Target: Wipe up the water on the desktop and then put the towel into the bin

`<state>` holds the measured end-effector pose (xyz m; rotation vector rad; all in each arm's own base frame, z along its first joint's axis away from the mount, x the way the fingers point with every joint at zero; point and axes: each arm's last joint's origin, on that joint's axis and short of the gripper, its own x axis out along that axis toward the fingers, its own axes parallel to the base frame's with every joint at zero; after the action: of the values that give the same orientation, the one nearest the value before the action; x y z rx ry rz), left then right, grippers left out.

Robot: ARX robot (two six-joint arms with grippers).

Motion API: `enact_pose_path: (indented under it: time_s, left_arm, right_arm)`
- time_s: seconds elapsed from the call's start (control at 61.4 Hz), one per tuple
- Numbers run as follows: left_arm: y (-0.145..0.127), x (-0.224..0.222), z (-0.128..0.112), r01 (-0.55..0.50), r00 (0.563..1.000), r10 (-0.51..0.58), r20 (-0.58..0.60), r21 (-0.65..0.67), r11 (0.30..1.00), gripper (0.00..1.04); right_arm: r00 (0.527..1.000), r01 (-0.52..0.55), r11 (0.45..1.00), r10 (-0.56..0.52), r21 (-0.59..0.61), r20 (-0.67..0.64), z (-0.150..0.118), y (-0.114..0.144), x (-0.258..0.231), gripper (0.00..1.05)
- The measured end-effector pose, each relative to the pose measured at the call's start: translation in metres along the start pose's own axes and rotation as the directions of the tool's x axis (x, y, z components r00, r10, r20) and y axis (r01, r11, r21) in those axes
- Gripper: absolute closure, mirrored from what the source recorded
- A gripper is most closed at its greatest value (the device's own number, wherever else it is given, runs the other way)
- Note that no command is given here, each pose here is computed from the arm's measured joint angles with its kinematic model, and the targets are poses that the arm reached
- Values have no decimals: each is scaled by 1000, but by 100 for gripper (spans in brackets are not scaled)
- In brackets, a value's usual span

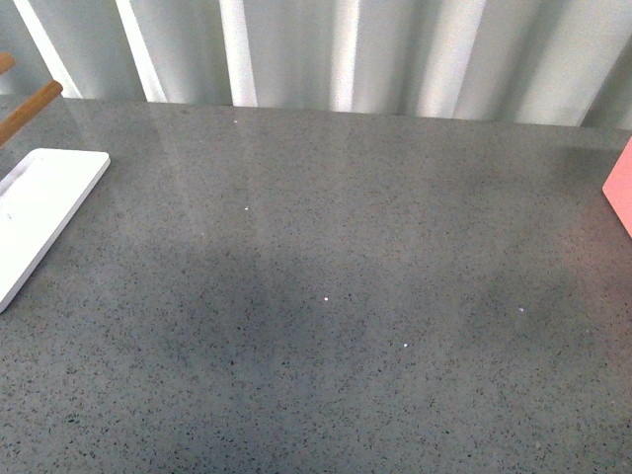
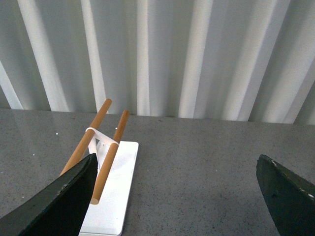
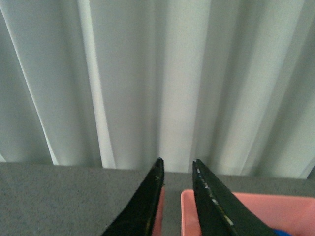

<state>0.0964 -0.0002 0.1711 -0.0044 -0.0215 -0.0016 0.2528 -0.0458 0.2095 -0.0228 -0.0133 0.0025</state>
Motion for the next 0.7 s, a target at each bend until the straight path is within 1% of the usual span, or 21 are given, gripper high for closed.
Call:
enact_pose_path:
  time_s: [0.016,0.081,0.147,0.326,0.57,0.635,0.701]
  left_arm:
    - [0,0,0,0,1000,0,0,0,1000,7]
    - [0,0,0,0,1000,0,0,0,1000,7]
    - [0,0,0,0,1000,0,0,0,1000,7]
    - [0,0,0,0,1000,0,0,0,1000,7]
    - [0,0,0,0,1000,0,0,0,1000,7]
    - [0,0,0,0,1000,0,0,0,1000,7]
    - [0,0,0,0,1000,0,0,0,1000,7]
  right_arm:
    - [1000,0,1000,0,1,-3,-1,1,-2,90]
    - [1000,6,1000,-6,6,-27,-11,8,-14,102]
    - [999,8,1000,-8,9,-38,-18,13,-26,102]
    - [1000,0,1000,0,6,-20,-22,26,-52,102]
    - [1000,1,1000,-1,6,-26,-31,35,-78,102]
    - [999,22,1000,-22,6,-28,-32,41,-84,102]
    - [1000,3,1000,-3,6,-28,-34,45,-89,102]
